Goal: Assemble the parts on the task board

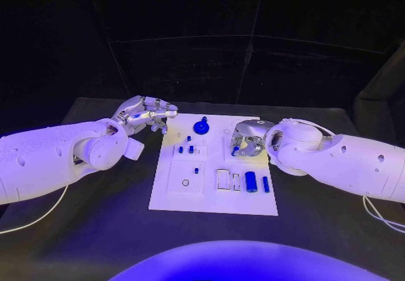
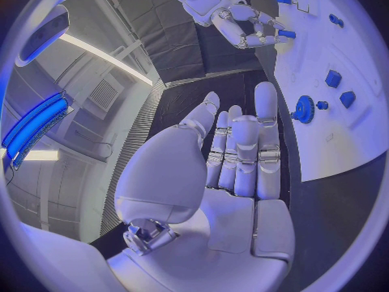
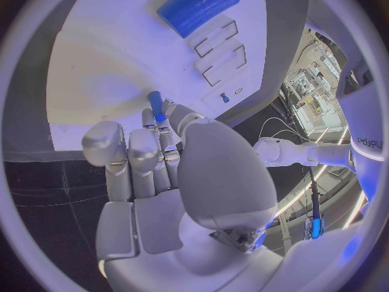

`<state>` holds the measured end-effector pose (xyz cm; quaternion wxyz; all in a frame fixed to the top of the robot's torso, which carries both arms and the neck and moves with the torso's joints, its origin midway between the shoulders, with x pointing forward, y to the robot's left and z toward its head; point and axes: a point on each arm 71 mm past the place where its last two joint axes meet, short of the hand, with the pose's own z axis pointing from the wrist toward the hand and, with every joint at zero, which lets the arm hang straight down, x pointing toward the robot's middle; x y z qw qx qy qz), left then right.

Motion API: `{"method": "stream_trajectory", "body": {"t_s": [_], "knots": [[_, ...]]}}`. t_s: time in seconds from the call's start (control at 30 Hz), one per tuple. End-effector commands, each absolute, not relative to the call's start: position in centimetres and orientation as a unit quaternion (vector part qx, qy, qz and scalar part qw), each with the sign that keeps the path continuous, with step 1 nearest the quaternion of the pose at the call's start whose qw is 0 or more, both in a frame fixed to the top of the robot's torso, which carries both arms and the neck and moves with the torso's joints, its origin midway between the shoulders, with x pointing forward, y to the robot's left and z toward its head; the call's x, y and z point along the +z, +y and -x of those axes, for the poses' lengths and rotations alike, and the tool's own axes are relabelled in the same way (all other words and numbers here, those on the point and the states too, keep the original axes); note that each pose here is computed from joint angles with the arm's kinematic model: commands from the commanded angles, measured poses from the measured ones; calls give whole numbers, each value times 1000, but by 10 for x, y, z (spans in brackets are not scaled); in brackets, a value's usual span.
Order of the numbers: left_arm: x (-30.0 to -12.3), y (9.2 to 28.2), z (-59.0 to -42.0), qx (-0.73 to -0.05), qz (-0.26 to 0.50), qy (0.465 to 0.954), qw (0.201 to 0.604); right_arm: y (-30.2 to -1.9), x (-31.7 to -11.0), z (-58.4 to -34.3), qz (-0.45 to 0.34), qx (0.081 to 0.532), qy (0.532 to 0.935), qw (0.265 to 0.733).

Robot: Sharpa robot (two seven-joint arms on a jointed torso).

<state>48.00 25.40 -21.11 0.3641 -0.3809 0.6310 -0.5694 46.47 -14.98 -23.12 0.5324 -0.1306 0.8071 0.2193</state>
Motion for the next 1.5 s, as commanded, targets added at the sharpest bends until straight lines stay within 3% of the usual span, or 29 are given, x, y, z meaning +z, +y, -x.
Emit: {"method": "stream_trajectory", "body": {"t_s": [0.03,0.6,1.07,1.3,1.5], "knots": [[-210,253,-480,-576,379,628,361,-149,-232,-465,137,216,809,530],[-210,253,-480,-575,379,629,362,-146,-225,-464,119,244,779,566],[-210,254,-481,-575,379,627,364,-148,-200,-439,96,302,723,613],[-210,254,-482,-575,379,627,365,-119,-192,-424,117,357,708,598],[-210,254,-484,-575,378,627,366,-78,-192,-414,165,390,693,584]]}}
